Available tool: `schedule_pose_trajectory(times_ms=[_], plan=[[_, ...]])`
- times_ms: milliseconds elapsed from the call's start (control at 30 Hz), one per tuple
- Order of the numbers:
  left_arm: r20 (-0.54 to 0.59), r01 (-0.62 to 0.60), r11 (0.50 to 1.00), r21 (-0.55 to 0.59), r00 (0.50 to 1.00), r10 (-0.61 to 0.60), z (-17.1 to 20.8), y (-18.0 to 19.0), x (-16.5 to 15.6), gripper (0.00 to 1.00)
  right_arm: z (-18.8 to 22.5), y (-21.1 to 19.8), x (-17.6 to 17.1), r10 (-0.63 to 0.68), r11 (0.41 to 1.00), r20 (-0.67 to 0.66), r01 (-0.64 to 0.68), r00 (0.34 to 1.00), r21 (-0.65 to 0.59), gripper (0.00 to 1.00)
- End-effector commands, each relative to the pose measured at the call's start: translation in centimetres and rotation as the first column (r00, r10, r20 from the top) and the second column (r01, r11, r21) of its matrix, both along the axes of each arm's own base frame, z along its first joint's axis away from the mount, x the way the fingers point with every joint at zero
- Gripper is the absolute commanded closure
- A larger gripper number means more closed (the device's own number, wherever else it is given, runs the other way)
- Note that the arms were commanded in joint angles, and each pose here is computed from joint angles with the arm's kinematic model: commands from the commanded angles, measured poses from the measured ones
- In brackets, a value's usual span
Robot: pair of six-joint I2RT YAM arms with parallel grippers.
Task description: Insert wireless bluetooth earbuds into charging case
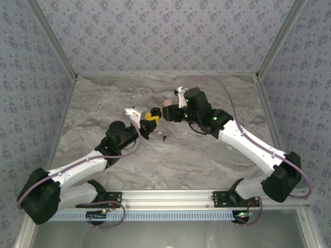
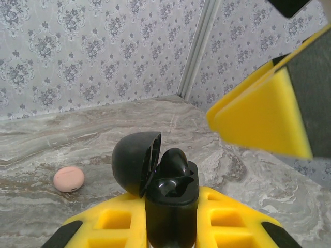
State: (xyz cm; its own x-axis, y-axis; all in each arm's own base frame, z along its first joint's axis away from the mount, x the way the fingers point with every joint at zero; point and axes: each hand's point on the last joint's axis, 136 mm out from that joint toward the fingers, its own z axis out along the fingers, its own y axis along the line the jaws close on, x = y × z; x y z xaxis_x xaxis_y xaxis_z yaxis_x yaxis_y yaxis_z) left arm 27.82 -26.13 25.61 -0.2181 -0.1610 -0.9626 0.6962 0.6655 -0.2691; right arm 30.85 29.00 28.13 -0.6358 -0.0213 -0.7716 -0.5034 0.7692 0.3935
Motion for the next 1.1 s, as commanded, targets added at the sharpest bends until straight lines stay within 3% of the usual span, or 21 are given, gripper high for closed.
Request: schedule_pose_trajectory(times_ms=[0, 167, 533, 867, 1067], plan=[[0.051, -0.014, 1.0, 0.008, 0.999, 0.013, 1.9, 0.5, -0.2, 0.82, 0.2, -2.2, -0.3, -0.026, 0.999, 0.013, 0.026, 1.0, -0.032, 0.45], [0.047, -0.02, 0.999, 0.041, 0.999, 0.018, 1.8, 1.0, -0.6, 0.82, -2.2, -3.4, -0.2, -0.036, 0.997, -0.067, 0.032, 0.997, -0.07, 0.45], [0.061, -0.032, 0.996, 0.082, 0.998, 0.027, 3.0, 2.1, -1.5, 0.82, -12.9, -2.0, -1.3, -0.035, 0.987, -0.374, -0.028, 0.927, -0.161, 0.47], [0.049, -0.045, 0.994, 0.097, 0.998, 0.04, 2.8, 3.1, -2.4, 0.82, -19.7, 0.3, -2.1, -0.073, 0.968, -0.53, -0.068, 0.845, -0.242, 0.56], [0.044, -0.046, 0.994, 0.095, 0.998, 0.042, 2.6, 3.6, -2.9, 0.82, -20.9, 1.9, -1.1, -0.094, 0.961, -0.565, -0.075, 0.82, -0.268, 0.6]])
